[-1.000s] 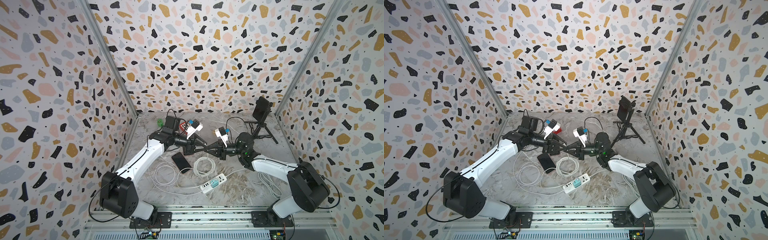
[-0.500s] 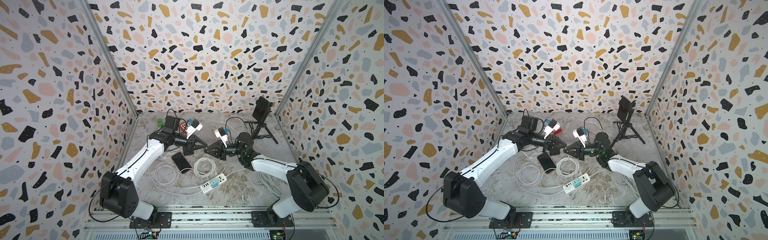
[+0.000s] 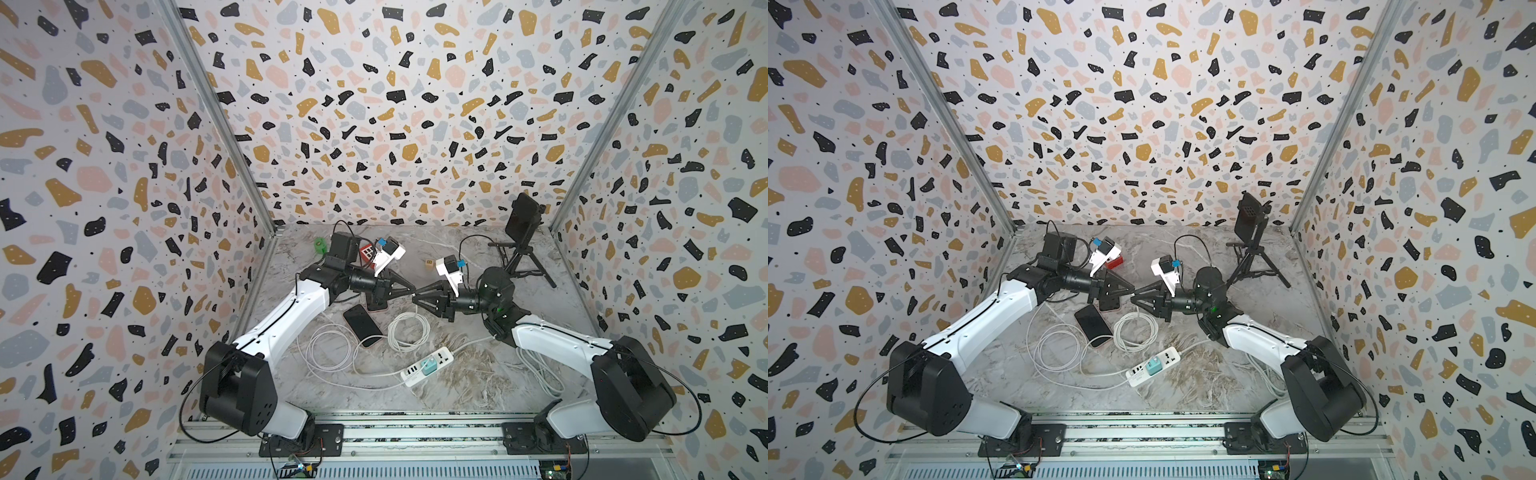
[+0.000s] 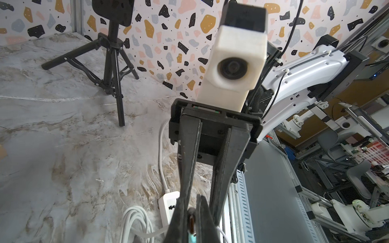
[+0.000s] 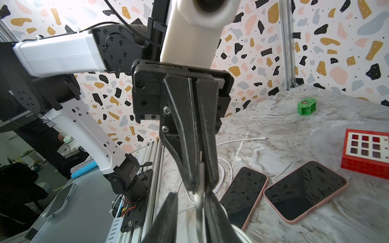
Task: Plug the charging cable into the phone
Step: Pick up the charging cable from the center of the board.
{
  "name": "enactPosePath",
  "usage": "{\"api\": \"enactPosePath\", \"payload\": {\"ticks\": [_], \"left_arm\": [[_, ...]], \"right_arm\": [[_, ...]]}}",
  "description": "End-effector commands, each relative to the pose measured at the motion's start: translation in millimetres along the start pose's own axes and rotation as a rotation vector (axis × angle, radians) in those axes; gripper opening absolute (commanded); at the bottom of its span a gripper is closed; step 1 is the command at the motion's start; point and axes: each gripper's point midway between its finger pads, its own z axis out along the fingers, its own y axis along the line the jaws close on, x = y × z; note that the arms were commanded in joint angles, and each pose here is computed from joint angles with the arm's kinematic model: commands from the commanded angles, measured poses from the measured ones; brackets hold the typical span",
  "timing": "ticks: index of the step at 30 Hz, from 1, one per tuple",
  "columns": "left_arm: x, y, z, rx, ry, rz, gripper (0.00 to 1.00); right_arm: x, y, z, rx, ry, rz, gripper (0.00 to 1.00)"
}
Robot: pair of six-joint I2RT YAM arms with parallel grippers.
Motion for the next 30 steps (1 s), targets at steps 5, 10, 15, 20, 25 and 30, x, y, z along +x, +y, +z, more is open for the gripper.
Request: {"api": "enactPosePath", "payload": {"ticks": [5,10,15,20,25,30], "left_arm": [[-7.5,-9.4,0.2,0.046,-0.024,0.034,0.00],[-6.1,-9.3,1.0,0.052,-0.023,0.031,0.00],[-4.4,-11.0,1.3,0.069,-0.022,0.034,0.00],[1.9,-11.6,2.2,0.083,-0.007,0.049,0.00],[2.2,-13.8,1.8,0.092,0.001,0.056,0.00],[3.6,-17.4,1.4,0.110,0.003,0.066,0.00]], "right_arm": [[-10.0,5.8,4.8,-0.050,-0.032,0.003,0.32],[-11.1,8.2,7.6,-0.086,-0.036,0.026,0.30],[-13.5,10.7,7.7,-0.108,-0.048,0.032,0.20],[-18.2,15.1,8.7,-0.143,-0.058,0.046,0.27],[-18.6,16.8,10.1,-0.170,-0.053,0.066,0.10],[-20.9,19.7,10.1,-0.188,-0.056,0.067,0.00]]}}
